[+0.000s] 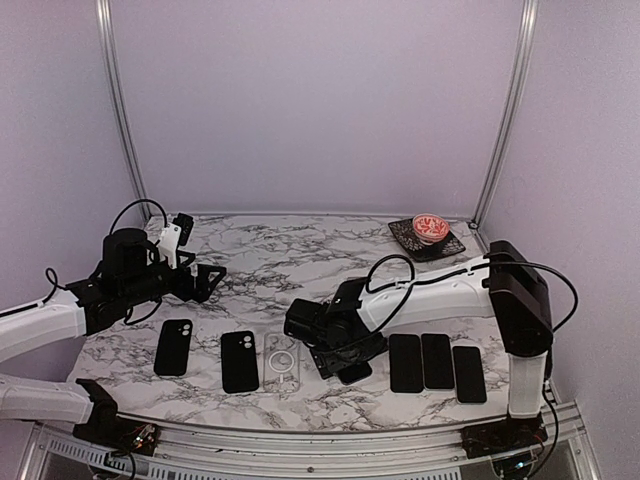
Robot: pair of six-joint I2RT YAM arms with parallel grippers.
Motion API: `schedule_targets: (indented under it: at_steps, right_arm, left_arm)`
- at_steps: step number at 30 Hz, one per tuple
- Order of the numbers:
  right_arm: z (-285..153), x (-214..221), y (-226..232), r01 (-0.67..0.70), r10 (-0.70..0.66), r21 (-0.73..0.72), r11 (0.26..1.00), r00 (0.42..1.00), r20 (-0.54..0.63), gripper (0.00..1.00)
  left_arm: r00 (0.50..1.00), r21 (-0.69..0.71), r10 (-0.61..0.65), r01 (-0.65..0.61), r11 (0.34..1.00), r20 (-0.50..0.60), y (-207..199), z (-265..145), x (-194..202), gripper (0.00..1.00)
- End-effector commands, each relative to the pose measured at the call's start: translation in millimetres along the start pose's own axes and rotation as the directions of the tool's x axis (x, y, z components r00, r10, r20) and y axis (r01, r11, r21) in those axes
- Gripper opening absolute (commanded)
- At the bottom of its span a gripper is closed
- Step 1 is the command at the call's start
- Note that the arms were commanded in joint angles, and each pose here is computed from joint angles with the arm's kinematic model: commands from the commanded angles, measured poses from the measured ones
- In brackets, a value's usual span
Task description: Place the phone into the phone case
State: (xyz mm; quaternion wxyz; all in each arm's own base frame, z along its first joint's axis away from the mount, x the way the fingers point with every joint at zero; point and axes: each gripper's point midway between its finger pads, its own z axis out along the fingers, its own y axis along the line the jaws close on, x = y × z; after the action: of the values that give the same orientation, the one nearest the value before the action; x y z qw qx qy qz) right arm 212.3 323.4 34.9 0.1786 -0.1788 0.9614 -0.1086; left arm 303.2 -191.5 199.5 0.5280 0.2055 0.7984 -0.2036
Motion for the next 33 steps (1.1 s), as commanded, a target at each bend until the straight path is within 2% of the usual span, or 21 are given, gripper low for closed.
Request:
schedule_targets:
  at_steps: [1,6,9,12,16,21,26,33]
  right_arm:
    - [-3.6,10.1,-17.5,0.045,-0.045,-0.001,0.999,0.999,-0.026,0.99]
    - [-6.5,-10.9,-2.7,-0.015,0.007,-0.279,0.960,0.999,-0.031,0.99]
    - [-6.9,-29.2,-2.7,-0.034,0.026,-0.356,0.934,0.999,-0.027,0.99]
    - [-3.8,-31.5,5.1,0.047,-0.065,-0.373,0.927,0.997,-0.037,0.99]
    - [15.6,-9.9,5.0,0.114,-0.171,-0.331,0.937,0.974,-0.148,0.99]
    - [16.3,-6.3,8.4,0.125,-0.191,-0.327,0.937,0.965,-0.179,0.99]
    - [18.0,0.8,1.5,0.178,-0.234,-0.249,0.952,0.948,-0.217,0.98]
    - [11.6,4.1,11.7,0.222,-0.287,-0.282,0.933,0.934,-0.214,0.91]
  left_arm:
    - [1.000,0.000,0.013,-0.013,1.000,0.001,-0.5,1.0,-0.4,0.99]
    - [1.000,0.005,0.012,-0.012,1.000,0.000,-1.6,1.7,-0.4,0.99]
    - [1.000,-0.002,0.013,-0.013,1.000,-0.001,-0.4,1.2,0.2,0.99]
    - [1.000,-0.005,0.015,-0.015,1.000,0.001,0.1,0.8,-0.5,0.99]
    - [1.000,-0.003,0.015,-0.015,1.000,0.000,-0.2,1.1,-0.3,0.99]
    - [1.000,-0.005,0.019,-0.019,1.000,0.000,0.1,0.5,-0.2,0.99]
    - [1.000,-0.001,0.019,-0.019,1.000,-0.001,-0.5,0.8,-0.3,0.99]
    - [1.000,-0.003,0.020,-0.020,1.000,0.000,-0.3,0.8,-0.4,0.99]
